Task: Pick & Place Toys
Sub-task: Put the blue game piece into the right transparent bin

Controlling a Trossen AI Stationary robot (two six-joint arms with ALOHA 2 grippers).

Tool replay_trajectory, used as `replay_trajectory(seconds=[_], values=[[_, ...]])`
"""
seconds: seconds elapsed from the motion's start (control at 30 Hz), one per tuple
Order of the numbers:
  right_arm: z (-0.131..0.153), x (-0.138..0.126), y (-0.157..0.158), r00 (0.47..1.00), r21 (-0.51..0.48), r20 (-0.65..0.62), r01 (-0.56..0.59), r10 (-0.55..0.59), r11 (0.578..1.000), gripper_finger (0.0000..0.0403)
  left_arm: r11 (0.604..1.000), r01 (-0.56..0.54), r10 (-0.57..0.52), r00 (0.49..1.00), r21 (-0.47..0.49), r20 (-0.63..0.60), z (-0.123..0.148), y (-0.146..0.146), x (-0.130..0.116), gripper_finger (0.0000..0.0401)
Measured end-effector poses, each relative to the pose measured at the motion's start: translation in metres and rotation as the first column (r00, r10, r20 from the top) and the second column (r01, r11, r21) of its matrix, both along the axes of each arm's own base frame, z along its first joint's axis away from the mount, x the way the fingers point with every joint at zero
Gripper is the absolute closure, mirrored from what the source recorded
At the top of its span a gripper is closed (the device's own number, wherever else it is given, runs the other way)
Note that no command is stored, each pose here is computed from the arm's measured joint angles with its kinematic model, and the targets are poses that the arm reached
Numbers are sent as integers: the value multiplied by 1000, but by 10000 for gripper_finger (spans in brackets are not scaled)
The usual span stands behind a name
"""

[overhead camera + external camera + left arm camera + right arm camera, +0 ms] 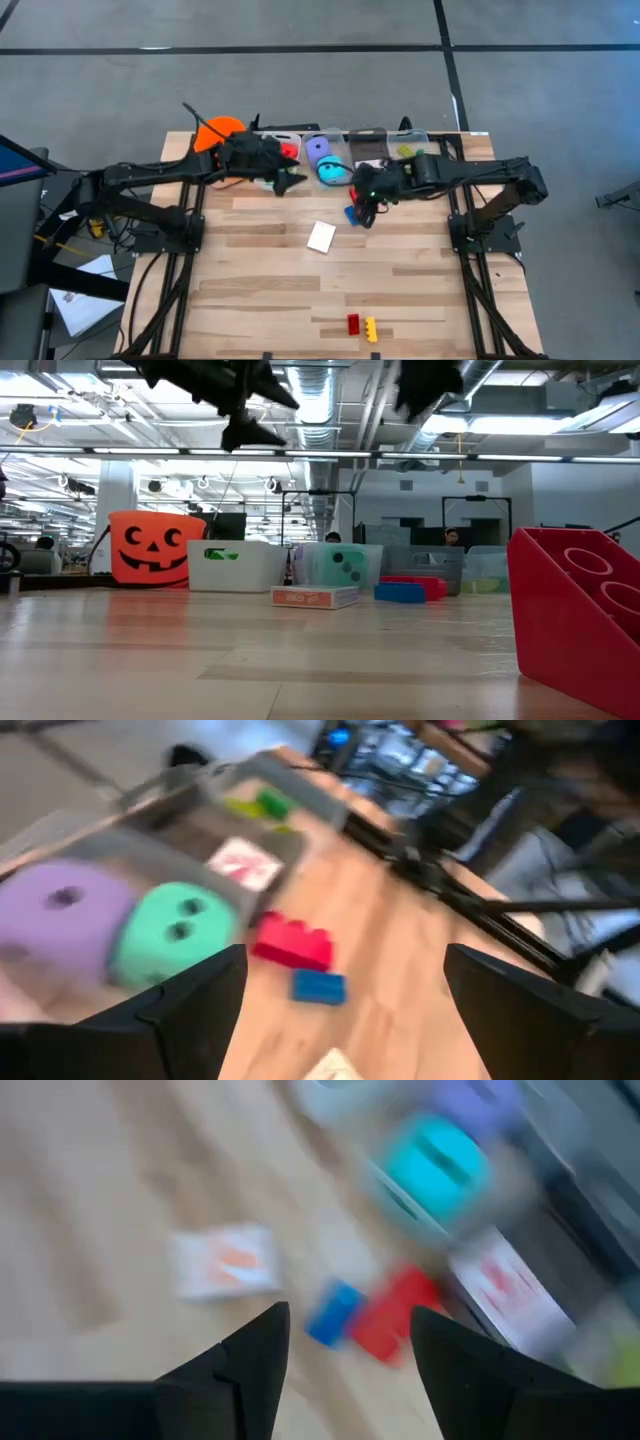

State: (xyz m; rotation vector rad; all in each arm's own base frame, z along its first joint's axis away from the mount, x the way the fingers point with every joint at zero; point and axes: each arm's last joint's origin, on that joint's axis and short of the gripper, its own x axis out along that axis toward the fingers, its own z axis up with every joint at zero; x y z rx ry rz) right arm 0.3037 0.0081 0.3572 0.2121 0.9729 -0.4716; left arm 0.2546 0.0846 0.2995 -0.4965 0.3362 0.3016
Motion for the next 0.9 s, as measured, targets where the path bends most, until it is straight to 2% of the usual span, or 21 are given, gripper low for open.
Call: replay_trajectory(seconds=[0.07,0.17,0.3,0.5,0.63,0.77,0.9], values=[[-15,-6,-3,989,-23,-69,127,-128,992,201,997,64,-64,998,45,5,1,-12,4,75],[-37,-6,-7,966,63,-81,249,-244,966,201,986,135,-135,991,96,-8,1,-26,8,82],[-67,-5,-7,953,166,-120,294,-277,941,201,980,173,-173,985,99,-8,2,-36,10,89],[-113,-5,-8,927,299,-136,374,-349,878,201,983,163,-163,987,79,-2,2,-37,10,94],[-133,-13,-14,895,334,-196,446,-402,830,201,985,158,-158,987,66,1,2,-37,10,94],[-142,-14,-21,891,349,-183,455,-416,819,201,986,156,-157,988,61,2,2,-37,10,94],[-149,-9,-28,927,437,-134,374,-351,818,201,989,145,-145,989,31,9,2,-37,10,94]])
